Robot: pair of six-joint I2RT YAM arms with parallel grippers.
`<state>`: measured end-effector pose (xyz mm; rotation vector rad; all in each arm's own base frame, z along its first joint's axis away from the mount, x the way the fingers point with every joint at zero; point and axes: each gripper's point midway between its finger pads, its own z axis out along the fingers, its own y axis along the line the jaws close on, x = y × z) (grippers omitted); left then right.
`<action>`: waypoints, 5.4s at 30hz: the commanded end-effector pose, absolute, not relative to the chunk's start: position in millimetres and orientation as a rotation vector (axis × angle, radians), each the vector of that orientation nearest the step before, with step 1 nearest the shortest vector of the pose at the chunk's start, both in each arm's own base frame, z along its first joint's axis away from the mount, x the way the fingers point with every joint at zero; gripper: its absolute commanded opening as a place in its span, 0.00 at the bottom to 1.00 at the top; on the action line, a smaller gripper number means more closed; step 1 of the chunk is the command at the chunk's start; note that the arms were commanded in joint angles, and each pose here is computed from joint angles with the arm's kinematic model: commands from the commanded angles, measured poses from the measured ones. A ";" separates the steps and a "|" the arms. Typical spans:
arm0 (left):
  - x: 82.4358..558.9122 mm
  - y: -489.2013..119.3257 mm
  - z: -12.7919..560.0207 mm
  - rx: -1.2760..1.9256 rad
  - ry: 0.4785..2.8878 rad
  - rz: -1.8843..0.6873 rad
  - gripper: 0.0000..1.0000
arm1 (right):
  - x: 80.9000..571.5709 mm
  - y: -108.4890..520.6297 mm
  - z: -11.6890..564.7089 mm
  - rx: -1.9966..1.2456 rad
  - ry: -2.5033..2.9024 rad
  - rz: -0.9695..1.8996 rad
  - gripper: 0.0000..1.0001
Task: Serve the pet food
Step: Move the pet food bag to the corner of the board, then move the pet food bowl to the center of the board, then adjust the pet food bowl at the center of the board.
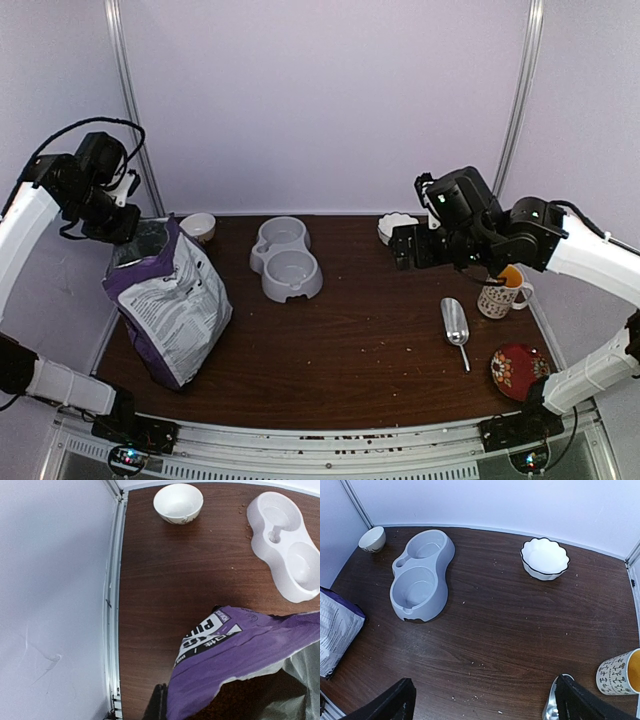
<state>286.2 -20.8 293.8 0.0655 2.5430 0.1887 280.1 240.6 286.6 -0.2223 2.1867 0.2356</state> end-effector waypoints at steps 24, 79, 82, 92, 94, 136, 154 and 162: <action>276.5 31.7 294.9 -0.274 2.379 0.327 0.02 | 263.5 208.6 229.8 -0.116 2.326 0.216 1.00; 228.6 -2.0 283.1 -0.201 2.157 -0.035 0.98 | 436.9 439.6 101.6 -0.076 2.523 0.440 0.76; 228.5 -5.7 285.3 -0.194 2.157 -0.062 0.98 | 435.7 442.6 89.7 -0.024 2.558 0.459 0.68; 224.4 -7.7 294.8 -0.184 2.147 -0.078 0.98 | 412.1 426.6 58.6 -0.060 2.668 0.325 0.54; 223.9 -7.8 296.2 -0.181 2.146 -0.079 0.98 | 404.7 425.1 59.1 -0.079 2.675 0.319 0.49; 221.3 -8.6 312.7 -0.142 2.127 -0.071 0.98 | 205.2 382.1 88.9 -1.112 2.604 0.130 0.89; 222.3 -15.0 307.0 -0.117 2.151 -0.104 0.98 | 259.0 421.0 72.9 -1.313 2.444 0.163 0.72; 221.0 -15.2 309.2 -0.115 2.148 -0.107 0.98 | 272.0 427.2 56.6 -1.309 2.453 0.151 0.50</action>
